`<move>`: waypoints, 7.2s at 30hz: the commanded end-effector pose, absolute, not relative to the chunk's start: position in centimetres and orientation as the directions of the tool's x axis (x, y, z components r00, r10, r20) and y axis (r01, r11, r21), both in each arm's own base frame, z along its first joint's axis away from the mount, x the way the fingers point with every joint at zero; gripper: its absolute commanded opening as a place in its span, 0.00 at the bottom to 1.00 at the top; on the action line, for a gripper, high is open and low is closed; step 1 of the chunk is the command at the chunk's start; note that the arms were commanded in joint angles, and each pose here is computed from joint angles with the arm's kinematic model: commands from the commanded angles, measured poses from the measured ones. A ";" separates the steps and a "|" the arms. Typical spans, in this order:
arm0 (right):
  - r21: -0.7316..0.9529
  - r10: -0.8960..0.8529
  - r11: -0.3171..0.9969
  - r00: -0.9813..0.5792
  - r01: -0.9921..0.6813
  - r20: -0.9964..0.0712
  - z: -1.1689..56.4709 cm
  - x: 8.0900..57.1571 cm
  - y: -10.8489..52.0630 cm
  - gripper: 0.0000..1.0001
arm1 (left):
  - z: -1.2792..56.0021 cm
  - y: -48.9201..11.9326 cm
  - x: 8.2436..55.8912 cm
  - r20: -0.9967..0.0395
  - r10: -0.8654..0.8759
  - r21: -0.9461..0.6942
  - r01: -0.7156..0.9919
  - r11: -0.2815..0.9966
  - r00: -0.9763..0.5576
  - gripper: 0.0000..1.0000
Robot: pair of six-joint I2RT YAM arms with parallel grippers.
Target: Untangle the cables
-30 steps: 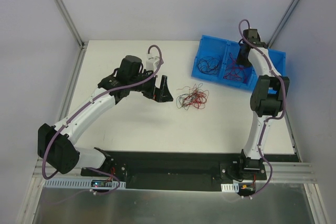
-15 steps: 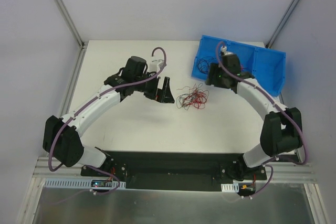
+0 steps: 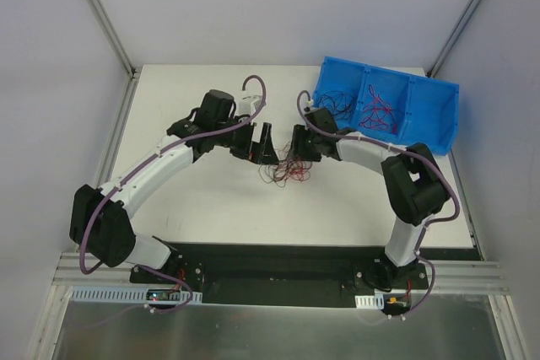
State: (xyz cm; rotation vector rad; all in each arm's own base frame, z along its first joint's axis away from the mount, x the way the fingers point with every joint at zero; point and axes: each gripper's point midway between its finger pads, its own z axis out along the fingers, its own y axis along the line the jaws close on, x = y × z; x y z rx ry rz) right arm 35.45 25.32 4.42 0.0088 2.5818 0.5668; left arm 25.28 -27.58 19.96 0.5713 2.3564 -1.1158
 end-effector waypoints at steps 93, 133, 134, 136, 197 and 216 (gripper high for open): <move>0.069 0.453 0.650 0.313 -0.757 -0.835 69.2 10.3 11.6 0.00 | 0.9 -22.8 28.8 -0.222 -0.083 -0.381 0.008 0.924 -0.972 0.84; 0.098 0.439 0.725 0.347 -0.682 -0.829 67.0 11.3 9.7 0.00 | 5.3 -31.4 29.5 -0.320 0.089 -0.383 0.214 0.899 -0.943 0.89; 0.097 0.457 0.718 0.362 -0.689 -0.812 67.8 10.5 9.2 0.00 | 4.8 -30.7 30.1 -0.329 0.083 -0.348 0.203 0.915 -0.941 0.89; 0.087 0.498 0.704 0.402 -0.705 -0.769 69.4 8.5 7.7 0.00 | 4.3 -29.1 31.1 -0.349 0.079 -0.291 0.188 0.938 -0.934 0.89; 0.149 0.094 0.983 0.394 0.111 -0.914 63.3 41.8 -1.9 0.00 | 25.8 -24.1 29.3 -0.686 0.103 -0.468 0.544 0.696 -0.721 0.99; 0.165 0.142 0.970 0.135 0.179 -0.981 50.0 51.3 -4.6 0.00 | 25.5 -23.6 29.8 -0.673 0.086 -0.482 0.524 0.702 -0.735 0.98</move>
